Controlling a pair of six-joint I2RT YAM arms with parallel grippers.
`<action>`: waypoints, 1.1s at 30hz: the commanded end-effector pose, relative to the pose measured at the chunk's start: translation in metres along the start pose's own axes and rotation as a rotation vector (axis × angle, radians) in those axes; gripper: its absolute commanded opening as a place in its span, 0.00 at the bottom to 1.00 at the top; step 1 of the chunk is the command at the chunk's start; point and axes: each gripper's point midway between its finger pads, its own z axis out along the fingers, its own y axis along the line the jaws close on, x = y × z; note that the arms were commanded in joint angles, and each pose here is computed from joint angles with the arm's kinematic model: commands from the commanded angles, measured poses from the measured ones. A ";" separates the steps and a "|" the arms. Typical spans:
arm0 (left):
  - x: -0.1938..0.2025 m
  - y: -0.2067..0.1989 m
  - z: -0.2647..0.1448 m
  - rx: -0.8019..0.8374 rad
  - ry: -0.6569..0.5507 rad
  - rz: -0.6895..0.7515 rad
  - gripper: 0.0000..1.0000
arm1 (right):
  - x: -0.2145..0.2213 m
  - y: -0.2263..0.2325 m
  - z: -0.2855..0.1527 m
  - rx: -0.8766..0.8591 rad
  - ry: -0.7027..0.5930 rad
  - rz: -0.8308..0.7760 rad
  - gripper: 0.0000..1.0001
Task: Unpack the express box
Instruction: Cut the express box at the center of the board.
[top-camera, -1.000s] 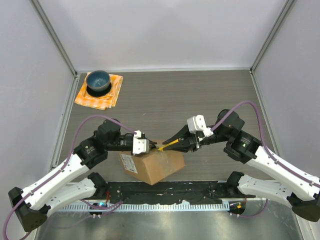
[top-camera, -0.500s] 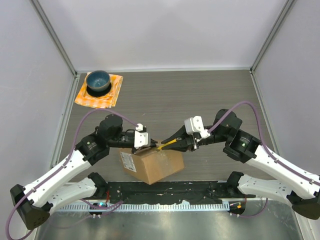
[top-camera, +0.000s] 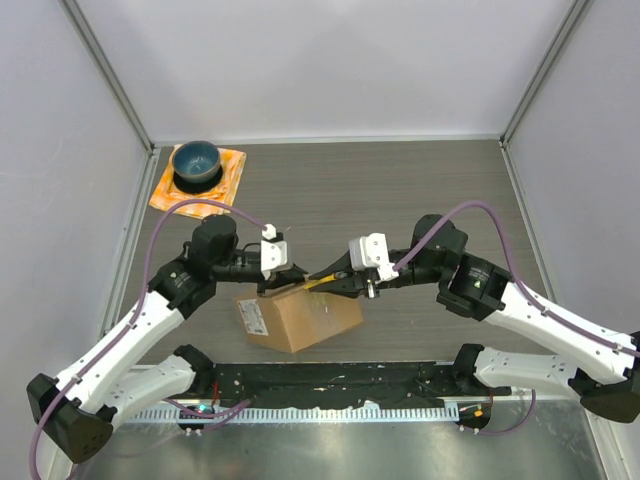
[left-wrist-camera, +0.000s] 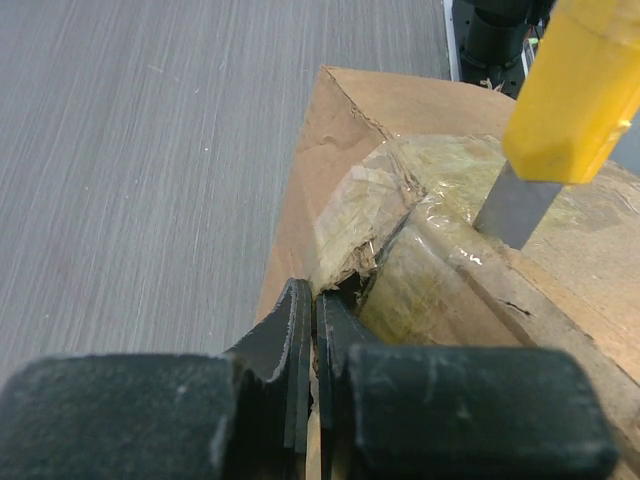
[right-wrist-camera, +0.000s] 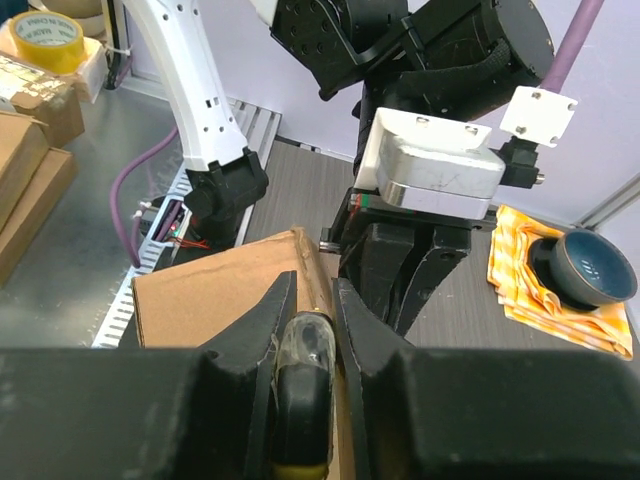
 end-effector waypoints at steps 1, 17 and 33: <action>-0.007 -0.007 -0.002 0.074 -0.057 -0.061 0.00 | 0.113 0.018 -0.006 -0.014 0.376 0.180 0.01; -0.007 -0.051 -0.017 0.337 -0.124 -0.026 0.00 | 0.135 0.022 0.005 -0.075 0.470 0.224 0.01; 0.001 -0.041 -0.014 0.323 -0.149 -0.182 0.00 | 0.123 0.042 0.015 -0.085 0.522 0.154 0.01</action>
